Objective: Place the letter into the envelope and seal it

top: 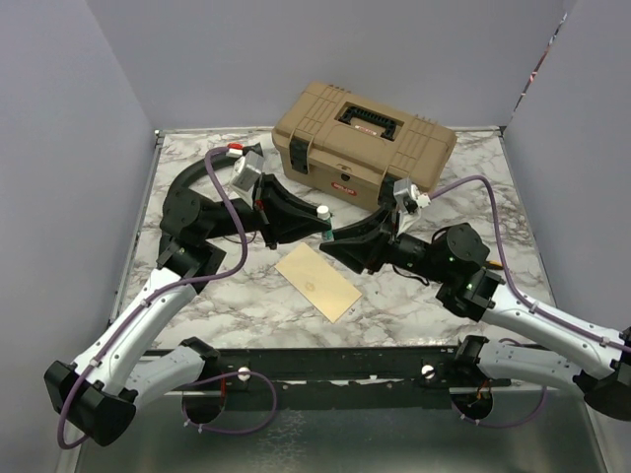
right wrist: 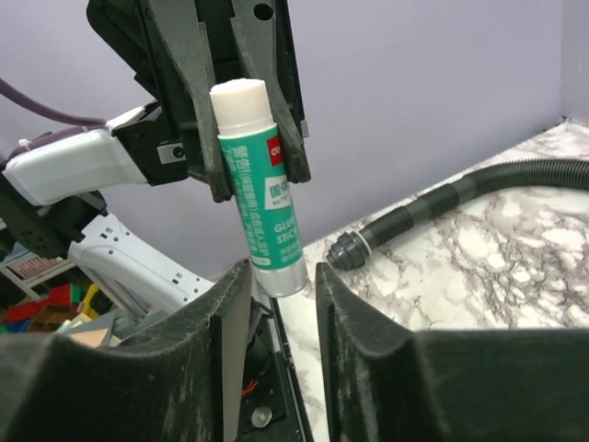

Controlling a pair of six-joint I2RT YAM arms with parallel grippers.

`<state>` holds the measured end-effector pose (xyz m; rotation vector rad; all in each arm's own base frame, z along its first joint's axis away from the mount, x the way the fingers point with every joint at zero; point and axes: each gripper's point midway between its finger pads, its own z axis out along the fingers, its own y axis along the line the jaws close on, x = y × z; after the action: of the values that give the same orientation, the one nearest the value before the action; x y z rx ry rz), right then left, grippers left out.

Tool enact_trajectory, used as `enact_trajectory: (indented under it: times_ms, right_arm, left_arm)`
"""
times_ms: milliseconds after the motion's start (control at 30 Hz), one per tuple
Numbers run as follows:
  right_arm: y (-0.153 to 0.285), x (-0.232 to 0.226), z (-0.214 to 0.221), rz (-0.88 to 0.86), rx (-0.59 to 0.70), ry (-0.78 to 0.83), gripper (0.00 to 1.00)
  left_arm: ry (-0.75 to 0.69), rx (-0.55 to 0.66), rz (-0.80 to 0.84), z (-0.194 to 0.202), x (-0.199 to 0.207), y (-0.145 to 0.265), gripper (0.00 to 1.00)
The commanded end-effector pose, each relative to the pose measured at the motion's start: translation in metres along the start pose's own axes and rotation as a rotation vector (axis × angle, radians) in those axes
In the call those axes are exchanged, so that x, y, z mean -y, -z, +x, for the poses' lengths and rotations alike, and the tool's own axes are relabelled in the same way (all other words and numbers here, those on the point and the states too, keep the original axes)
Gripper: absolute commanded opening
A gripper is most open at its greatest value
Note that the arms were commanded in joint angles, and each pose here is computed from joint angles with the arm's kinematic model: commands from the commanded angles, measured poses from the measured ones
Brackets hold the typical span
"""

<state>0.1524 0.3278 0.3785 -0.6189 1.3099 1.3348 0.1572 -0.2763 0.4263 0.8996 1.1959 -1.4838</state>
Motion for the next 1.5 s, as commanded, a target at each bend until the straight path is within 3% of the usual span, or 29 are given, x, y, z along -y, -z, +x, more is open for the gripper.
enact_trajectory:
  times_ms: [0, 167, 433, 567, 767, 833, 933, 967, 1000, 1067, 1133, 1300, 1467]
  right_arm:
    - [-0.004, -0.015, -0.011, -0.084, 0.044, 0.01, 0.32]
    - [-0.013, -0.012, -0.012, -0.078, 0.033, 0.034, 0.09]
    - [-0.031, 0.02, -0.021, 0.053, 0.046, 0.183, 0.07]
    - [-0.036, 0.056, -0.03, 0.235, 0.054, 0.273, 0.01]
    - [-0.037, 0.123, -0.025, 0.55, 0.0, 0.458, 0.01]
    - [-0.043, 0.129, -0.013, 0.562, -0.059, 0.565, 0.01]
    - [-0.052, 0.116, 0.009, 0.472, -0.129, 0.539, 0.01]
    - [-0.053, 0.106, 0.014, 0.411, -0.137, 0.507, 0.01]
    - [-0.052, 0.094, 0.016, 0.358, -0.135, 0.467, 0.09]
    - [-0.048, 0.07, 0.013, 0.264, -0.108, 0.404, 0.39]
    - [-0.041, 0.053, 0.008, 0.201, -0.085, 0.343, 0.55]
    - [-0.03, 0.037, 0.011, 0.144, -0.081, 0.291, 0.63]
    - [-0.039, 0.016, 0.027, -0.012, -0.142, 0.309, 0.65]
  left_arm:
    - [-0.013, 0.074, 0.006, -0.021, 0.013, 0.001, 0.0]
    - [0.022, 0.104, -0.035, -0.021, 0.004, 0.0, 0.0]
    - [0.083, 0.174, -0.146, -0.023, -0.018, 0.002, 0.0]
    - [0.134, 0.254, -0.258, -0.027, -0.038, 0.008, 0.0]
    - [0.217, 0.353, -0.485, -0.023, -0.078, 0.027, 0.0]
    - [0.236, 0.375, -0.571, -0.022, -0.089, 0.037, 0.0]
    - [0.219, 0.372, -0.62, -0.019, -0.092, 0.045, 0.0]
    - [0.213, 0.36, -0.623, -0.017, -0.091, 0.046, 0.0]
    - [0.21, 0.347, -0.622, -0.015, -0.09, 0.046, 0.0]
    - [0.197, 0.306, -0.615, -0.009, -0.089, 0.045, 0.0]
    - [0.176, 0.281, -0.603, -0.006, -0.085, 0.045, 0.0]
    - [0.122, 0.237, -0.526, -0.007, -0.065, 0.042, 0.0]
    - [0.104, 0.226, -0.458, -0.009, -0.05, 0.038, 0.0]
